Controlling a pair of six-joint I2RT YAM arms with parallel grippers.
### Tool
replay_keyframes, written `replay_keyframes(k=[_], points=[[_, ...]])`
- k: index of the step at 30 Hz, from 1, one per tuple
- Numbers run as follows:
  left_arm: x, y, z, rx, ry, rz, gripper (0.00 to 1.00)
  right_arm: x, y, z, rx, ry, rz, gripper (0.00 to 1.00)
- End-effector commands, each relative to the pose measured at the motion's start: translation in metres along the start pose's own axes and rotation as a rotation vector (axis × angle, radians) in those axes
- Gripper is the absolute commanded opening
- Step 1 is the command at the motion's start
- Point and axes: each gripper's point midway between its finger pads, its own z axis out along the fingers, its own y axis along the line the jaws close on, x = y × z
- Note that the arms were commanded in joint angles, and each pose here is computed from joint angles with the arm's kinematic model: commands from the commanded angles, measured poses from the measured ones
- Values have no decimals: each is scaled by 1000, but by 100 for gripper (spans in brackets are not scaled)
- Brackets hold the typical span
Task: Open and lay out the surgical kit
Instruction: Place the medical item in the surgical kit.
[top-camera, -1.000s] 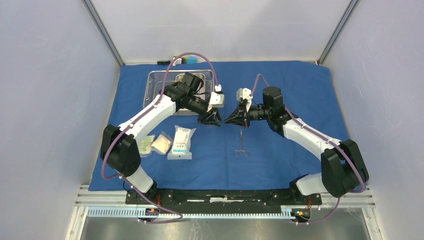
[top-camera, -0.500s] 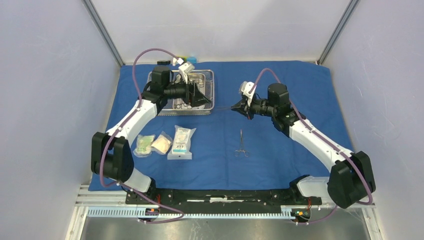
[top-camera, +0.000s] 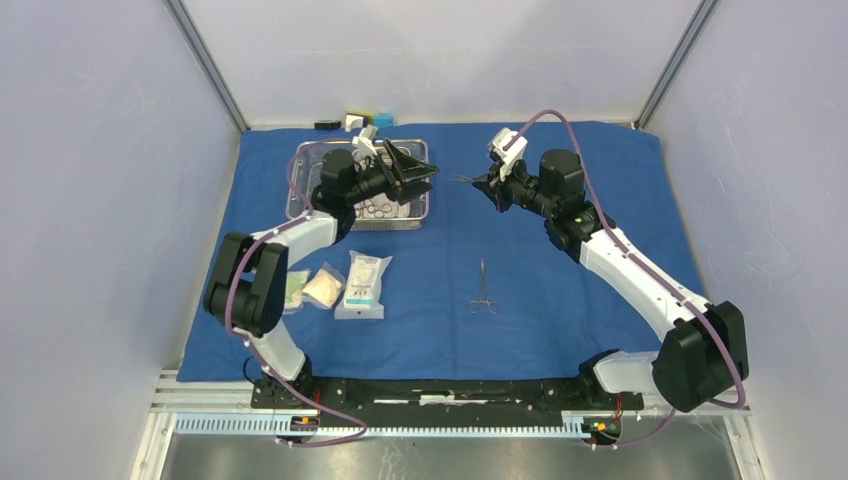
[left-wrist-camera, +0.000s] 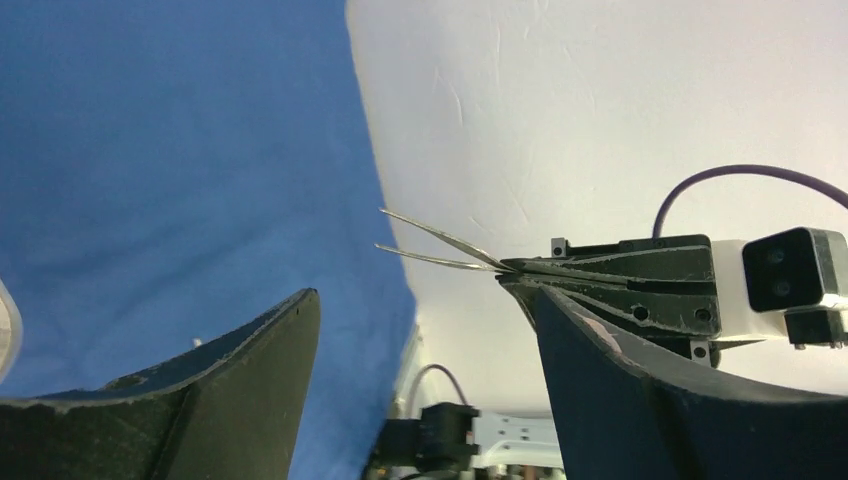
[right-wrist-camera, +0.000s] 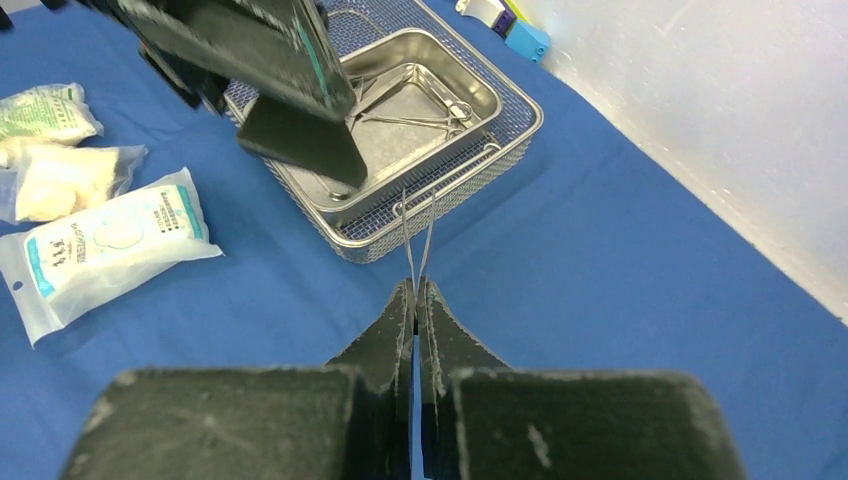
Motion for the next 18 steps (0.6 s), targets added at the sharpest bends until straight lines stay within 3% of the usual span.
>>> replay_keyframes(k=[1, 12, 18], points=[[5, -30, 16, 119, -28, -198, 84, -22, -2, 2, 10, -78, 43, 1], [17, -27, 32, 119, -13, -317, 82, -14, 2, 0, 5, -90, 53, 0], [25, -21, 48, 132, 19, -412, 74, -14, 9, -1, -25, -109, 60, 1]])
